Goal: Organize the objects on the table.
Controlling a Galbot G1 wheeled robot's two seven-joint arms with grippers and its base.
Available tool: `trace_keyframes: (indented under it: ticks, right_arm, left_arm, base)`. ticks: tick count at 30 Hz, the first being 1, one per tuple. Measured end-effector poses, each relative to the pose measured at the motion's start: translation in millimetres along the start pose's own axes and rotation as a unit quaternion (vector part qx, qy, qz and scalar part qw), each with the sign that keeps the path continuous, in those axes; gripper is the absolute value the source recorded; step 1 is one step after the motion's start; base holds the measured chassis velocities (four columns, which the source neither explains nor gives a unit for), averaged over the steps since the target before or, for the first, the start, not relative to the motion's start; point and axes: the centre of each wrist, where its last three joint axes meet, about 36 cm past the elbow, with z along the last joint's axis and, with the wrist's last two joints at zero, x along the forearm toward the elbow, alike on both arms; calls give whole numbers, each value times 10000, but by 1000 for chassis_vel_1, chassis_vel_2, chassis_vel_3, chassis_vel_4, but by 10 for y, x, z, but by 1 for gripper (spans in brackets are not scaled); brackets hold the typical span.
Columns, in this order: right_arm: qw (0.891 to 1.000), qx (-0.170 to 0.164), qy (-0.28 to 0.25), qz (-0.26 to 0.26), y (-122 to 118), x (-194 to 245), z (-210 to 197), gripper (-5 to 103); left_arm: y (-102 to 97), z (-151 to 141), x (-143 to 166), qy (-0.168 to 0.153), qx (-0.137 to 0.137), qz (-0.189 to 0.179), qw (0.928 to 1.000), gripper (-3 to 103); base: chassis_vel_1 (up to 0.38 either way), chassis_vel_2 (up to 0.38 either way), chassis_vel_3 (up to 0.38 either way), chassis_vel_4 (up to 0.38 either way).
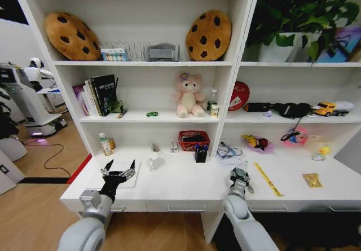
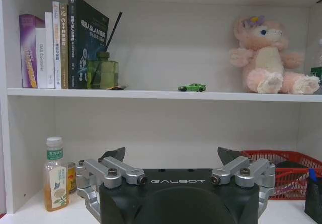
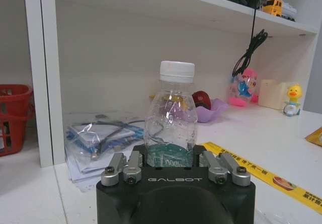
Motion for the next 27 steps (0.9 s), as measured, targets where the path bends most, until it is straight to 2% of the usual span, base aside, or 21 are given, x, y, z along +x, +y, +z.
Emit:
trace_keyframes:
  ticks: [1, 3, 5, 6, 8, 11, 12, 14, 15, 16, 17, 20, 21, 25, 27]
  right_arm:
    - [10000, -10, -69, -21, -2, 7, -47, 41]
    - [9999, -5, -149, -40, -5, 19, -91, 37]
    - [9995, 11, -293, -79, -17, 60, -164, 37]
    - [9991, 19, -398, -118, -31, 108, -219, 30]
    - [9975, 26, -627, -335, -118, 368, -378, 27]
    - [9972, -12, -530, -524, -186, 538, -431, 27]
    - [9960, -58, -360, -821, -267, 696, -486, 25]
    - [9791, -80, 25, -2031, -535, 1011, -696, 25]
    - [9791, -80, 25, -2031, -535, 1011, -696, 25]
    - [9634, 41, 41, -2682, -662, 1087, -809, 25]
    - [9634, 41, 41, -2682, -662, 1087, -809, 25]
    - [9326, 395, -155, -3584, -875, 1028, -991, 25]
    - [9326, 395, -155, -3584, -875, 1028, -991, 25]
    - [9201, 661, -215, -3854, -1002, 983, -1226, 25]
    - [9186, 695, -202, -3885, -1024, 1012, -1296, 25]
  left_arm:
    - [0, 0, 0, 0, 0, 0, 10000, 100]
    - [0, 0, 0, 0, 0, 0, 10000, 100]
    - [0, 0, 0, 0, 0, 0, 10000, 100]
    - [0, 0, 0, 1, 0, 0, 10000, 100]
    - [0, 0, 0, 0, 0, -1, 10000, 100]
    - [0, 0, 0, 1, 0, 0, 10000, 100]
    - [0, 0, 0, 0, 0, -1, 10000, 100]
    - [0, 0, 0, 0, 0, -2, 10000, 100]
    - [0, 0, 0, 0, 0, -2, 10000, 100]
    - [0, 0, 0, -1, -1, -1, 10000, 100]
    - [0, 0, 0, -1, -1, -1, 10000, 100]
    - [0, 0, 0, 0, 0, 0, 10000, 100]
    - [0, 0, 0, 0, 0, 0, 10000, 100]
    - [0, 0, 0, 0, 0, 1, 10000, 100]
    - [0, 0, 0, 0, 0, 0, 10000, 100]
  base:
    - [0, 0, 0, 0]
    - [0, 0, 0, 0]
    - [0, 0, 0, 0]
    - [0, 0, 0, 0]
    - [0, 0, 0, 0]
    - [0, 0, 0, 0]
    - [0, 0, 0, 0]
    - [0, 0, 0, 0]
    - [0, 0, 0, 0]
    - [0, 0, 0, 0]
    - [0, 0, 0, 0]
    - [0, 0, 0, 0]
    - [0, 0, 0, 0]
    - [0, 0, 0, 0]
    - [0, 0, 0, 0]
